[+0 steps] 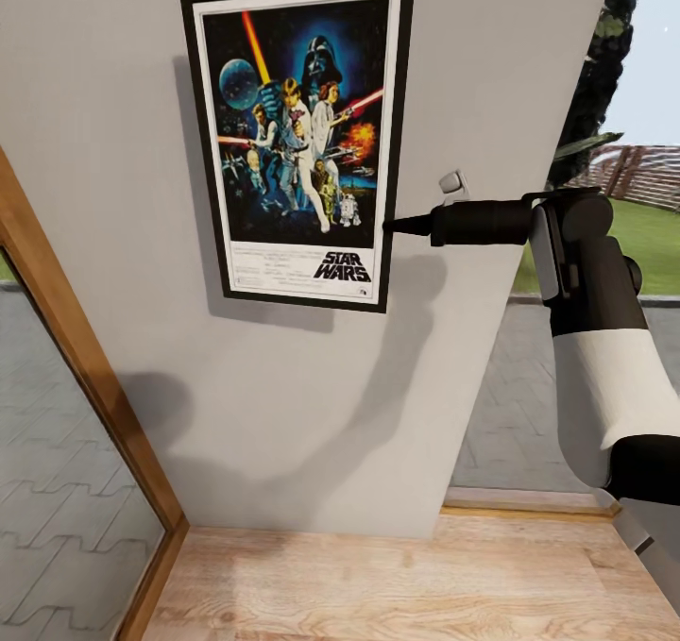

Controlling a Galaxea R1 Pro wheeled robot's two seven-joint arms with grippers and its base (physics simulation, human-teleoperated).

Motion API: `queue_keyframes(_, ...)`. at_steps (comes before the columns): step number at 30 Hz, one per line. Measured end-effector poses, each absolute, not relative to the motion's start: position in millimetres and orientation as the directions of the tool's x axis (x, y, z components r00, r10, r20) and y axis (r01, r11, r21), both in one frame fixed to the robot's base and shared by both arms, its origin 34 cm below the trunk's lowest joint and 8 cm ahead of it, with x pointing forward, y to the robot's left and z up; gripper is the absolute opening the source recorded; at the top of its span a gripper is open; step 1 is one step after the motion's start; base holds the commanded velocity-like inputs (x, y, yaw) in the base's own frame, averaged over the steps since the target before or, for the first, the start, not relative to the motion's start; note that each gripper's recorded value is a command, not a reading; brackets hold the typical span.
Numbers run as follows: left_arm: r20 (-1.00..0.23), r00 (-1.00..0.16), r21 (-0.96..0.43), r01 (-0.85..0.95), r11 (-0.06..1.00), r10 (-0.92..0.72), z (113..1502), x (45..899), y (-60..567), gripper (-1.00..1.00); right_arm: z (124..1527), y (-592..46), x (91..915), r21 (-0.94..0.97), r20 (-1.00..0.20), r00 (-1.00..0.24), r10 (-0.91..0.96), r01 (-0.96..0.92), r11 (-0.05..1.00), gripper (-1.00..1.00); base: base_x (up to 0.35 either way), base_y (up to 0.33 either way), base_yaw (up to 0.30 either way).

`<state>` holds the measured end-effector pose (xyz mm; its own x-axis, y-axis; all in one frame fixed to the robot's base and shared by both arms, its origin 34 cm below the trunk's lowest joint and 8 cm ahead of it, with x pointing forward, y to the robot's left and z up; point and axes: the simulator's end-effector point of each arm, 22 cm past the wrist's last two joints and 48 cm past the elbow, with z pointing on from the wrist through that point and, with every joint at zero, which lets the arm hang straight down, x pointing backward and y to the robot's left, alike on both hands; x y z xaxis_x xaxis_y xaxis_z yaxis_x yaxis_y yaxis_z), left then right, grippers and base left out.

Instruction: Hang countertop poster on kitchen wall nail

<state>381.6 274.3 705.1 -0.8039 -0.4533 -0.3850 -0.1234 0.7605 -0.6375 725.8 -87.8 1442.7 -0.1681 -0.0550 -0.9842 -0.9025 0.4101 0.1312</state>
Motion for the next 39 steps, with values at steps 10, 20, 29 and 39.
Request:
queue_keyframes(10, -0.386, -0.804, -0.637, -0.123, 0.761, -0.453, 705.2, 381.8, 274.4, 1.00, 1442.9, -88.1, 725.6, 0.131, -0.984, -0.167, -0.055, -0.903, 0.410, -1.00, 0.024, 0.067, 0.000)
queue_keyframes(20, -0.386, -0.804, -0.637, -0.123, 0.761, -0.453, 705.2, 381.7, 274.4, 1.00, 1450.2, -95.4, 727.0, 0.140, -0.986, -0.164, -0.022, -0.899, 0.416, -1.00, 0.043, 0.091, 0.000)
queue_keyframes(29, -0.386, -0.804, -0.637, -0.123, 0.761, -0.453, 705.2, 381.8, 274.4, 1.00, 1451.7, -95.9, 727.0, 0.141, -0.987, -0.162, -0.016, -0.899, 0.415, -1.00, 0.015, 0.026, 0.000)
queue_keyframes(39, -0.386, -0.804, -0.637, -0.123, 0.761, -0.453, 705.2, 381.7, 274.3, 1.00, 1451.4, -95.8, 727.2, 0.142, -0.987, -0.163, -0.016, -0.899, 0.415, -1.00, 0.001, 0.001, 0.000)
